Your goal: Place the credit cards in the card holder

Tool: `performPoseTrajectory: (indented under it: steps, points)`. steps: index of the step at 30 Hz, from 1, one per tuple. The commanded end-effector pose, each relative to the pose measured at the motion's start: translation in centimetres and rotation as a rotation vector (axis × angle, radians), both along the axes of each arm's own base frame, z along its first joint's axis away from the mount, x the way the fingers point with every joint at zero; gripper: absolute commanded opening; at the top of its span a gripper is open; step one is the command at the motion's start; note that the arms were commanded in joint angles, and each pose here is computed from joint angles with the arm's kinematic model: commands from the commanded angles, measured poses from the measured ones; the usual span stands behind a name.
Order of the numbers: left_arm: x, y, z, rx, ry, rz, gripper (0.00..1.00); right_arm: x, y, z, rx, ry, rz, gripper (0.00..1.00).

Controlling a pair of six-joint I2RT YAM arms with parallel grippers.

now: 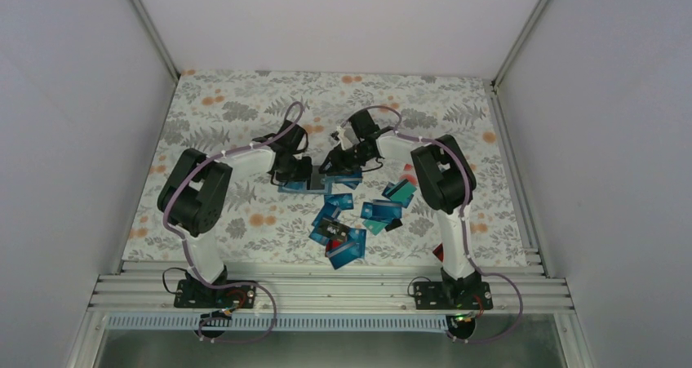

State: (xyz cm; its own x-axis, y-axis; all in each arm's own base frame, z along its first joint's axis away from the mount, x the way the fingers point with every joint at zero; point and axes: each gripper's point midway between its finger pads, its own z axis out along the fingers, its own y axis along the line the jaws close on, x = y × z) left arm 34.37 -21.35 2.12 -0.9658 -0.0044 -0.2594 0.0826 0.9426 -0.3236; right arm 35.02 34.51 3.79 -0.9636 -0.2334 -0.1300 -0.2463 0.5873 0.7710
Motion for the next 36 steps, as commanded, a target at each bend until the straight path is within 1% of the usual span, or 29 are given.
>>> performPoseTrajectory:
  steps: [1, 4, 8, 15, 22, 32, 36]
  points:
    - [-0.3, 0.5, -1.8, 0.023, 0.022, -0.005, 0.02, -0.1, 0.0, -0.2, -0.024, -0.004, 0.005, 0.36]
    - [-0.4, 0.6, -2.1, 0.029, 0.031, -0.004, 0.02, -0.1, -0.2, 0.3, -0.033, -0.016, 0.002, 0.43]
    - [-0.5, 0.6, -2.3, 0.031, 0.032, -0.005, 0.02, -0.5, -0.6, 1.0, -0.034, -0.032, -0.002, 0.49]
    - [-0.6, 0.6, -2.5, 0.031, 0.041, -0.003, 0.02, -1.1, -0.7, 0.3, -0.032, -0.004, -0.010, 0.51]
    - [-0.7, 0.3, -2.4, 0.020, 0.039, -0.010, 0.02, -1.2, 0.6, 0.1, 0.004, 0.012, 0.018, 0.50]
    - [-0.8, -0.2, -2.1, 0.005, 0.037, -0.017, 0.02, -1.0, 2.1, 1.4, 0.038, -0.004, 0.049, 0.47]
    - [-0.6, -0.3, -1.2, -0.009, 0.025, -0.016, 0.02, -1.0, 2.8, 2.6, 0.060, -0.015, 0.063, 0.47]
